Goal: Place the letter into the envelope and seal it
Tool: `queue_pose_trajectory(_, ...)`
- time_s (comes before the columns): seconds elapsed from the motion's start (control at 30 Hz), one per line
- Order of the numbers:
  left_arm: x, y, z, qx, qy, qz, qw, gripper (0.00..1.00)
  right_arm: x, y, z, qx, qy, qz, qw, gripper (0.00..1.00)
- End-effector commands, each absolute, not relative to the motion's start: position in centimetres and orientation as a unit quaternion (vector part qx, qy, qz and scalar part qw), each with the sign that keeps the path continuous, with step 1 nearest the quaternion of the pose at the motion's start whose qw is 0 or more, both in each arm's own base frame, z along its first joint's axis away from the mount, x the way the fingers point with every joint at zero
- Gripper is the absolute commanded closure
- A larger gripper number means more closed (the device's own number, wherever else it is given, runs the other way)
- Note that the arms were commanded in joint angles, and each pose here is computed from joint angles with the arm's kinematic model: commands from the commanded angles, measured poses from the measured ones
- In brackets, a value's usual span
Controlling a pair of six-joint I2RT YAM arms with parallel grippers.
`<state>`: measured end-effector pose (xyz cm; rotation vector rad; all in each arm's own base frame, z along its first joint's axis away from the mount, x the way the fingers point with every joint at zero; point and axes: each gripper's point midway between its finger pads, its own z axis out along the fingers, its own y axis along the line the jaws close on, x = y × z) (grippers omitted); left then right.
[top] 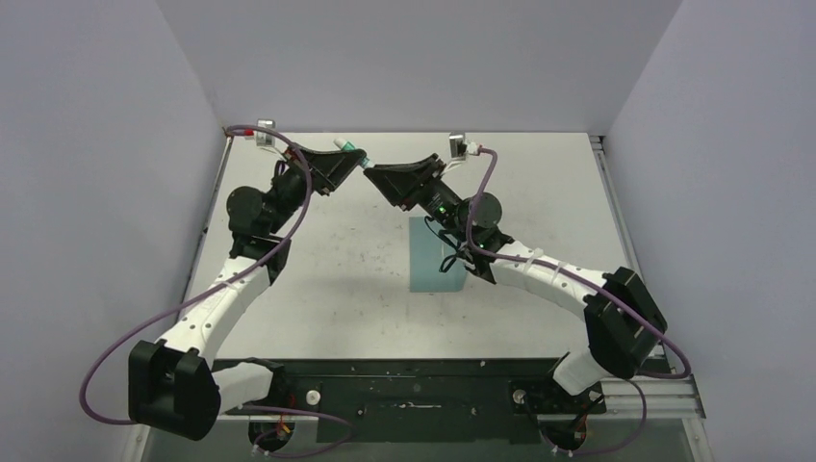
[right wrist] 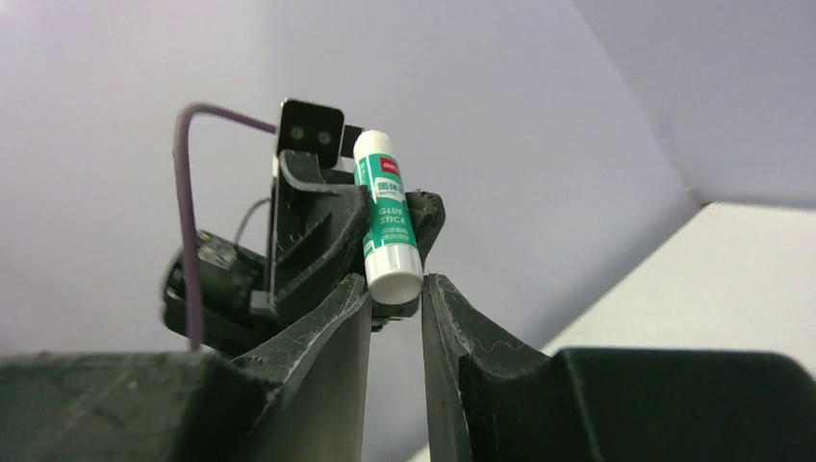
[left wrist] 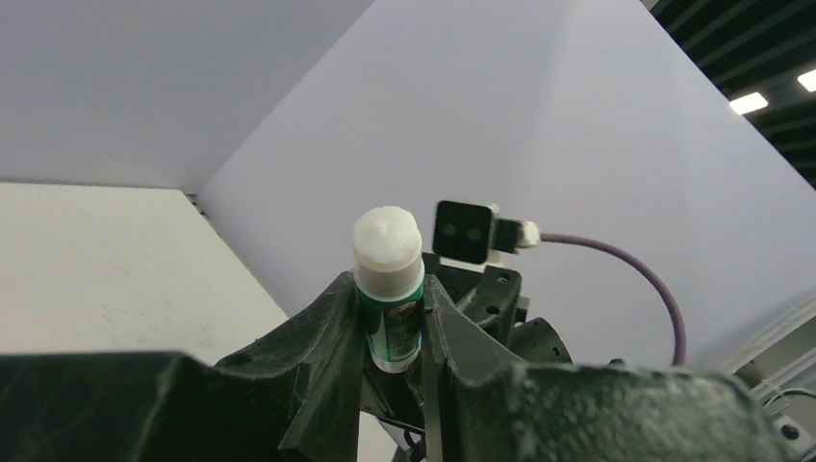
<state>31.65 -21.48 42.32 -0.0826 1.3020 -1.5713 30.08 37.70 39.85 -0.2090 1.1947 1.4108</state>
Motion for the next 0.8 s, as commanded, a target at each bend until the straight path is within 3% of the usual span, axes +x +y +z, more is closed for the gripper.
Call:
queue_pose_trajectory(0.0,28.5,-21.7,45.2,0.069,0.477,-0.654,0.582,1.0,32.4,34.3,43.8,0.103,0.462,0.746,0.469,0.95)
queue_pose_trajectory(0.13,28.0,-21.8,45.4,0.098,0.461,-0.651,0.595,1.0,31.6,34.9,42.8,0.155,0.457,0.795,0.367,0.95)
queue_pose_trajectory(0.27,28.2,-21.8,45.1,0.095,0.457,-0.653,0.596,1.0,31.1,34.5,43.8,0.165,0.431,0.817,0.345,0.95)
queue_pose_trajectory(0.33,28.4,-21.7,45.1,0.082,0.46,-0.659,0.59,1.0,30.8,34.5,44.4,0.142,0.429,0.818,0.357,0.83)
queue_pose_trajectory(0.4,28.6,-21.6,45.3,0.061,0.463,-0.666,0.581,1.0,30.6,34.5,44.9,0.089,0.44,0.787,0.423,0.49)
queue_pose_trajectory(0.47,29.3,-21.4,45.0,0.022,0.484,-0.674,0.558,1.0,30.8,34.6,44.7,0.021,0.472,0.71,0.522,0.27)
queue_pose_trajectory(0.6,29.7,-21.1,44.7,-0.05,0.501,-0.702,0.503,1.0,30.1,34.8,43.8,-0.121,0.494,0.505,0.697,0.19)
queue_pose_trajectory(0.77,30.1,-20.9,44.5,-0.123,0.523,-0.719,0.44,1.0,27.7,34.2,45.1,-0.232,0.398,0.412,0.786,0.19)
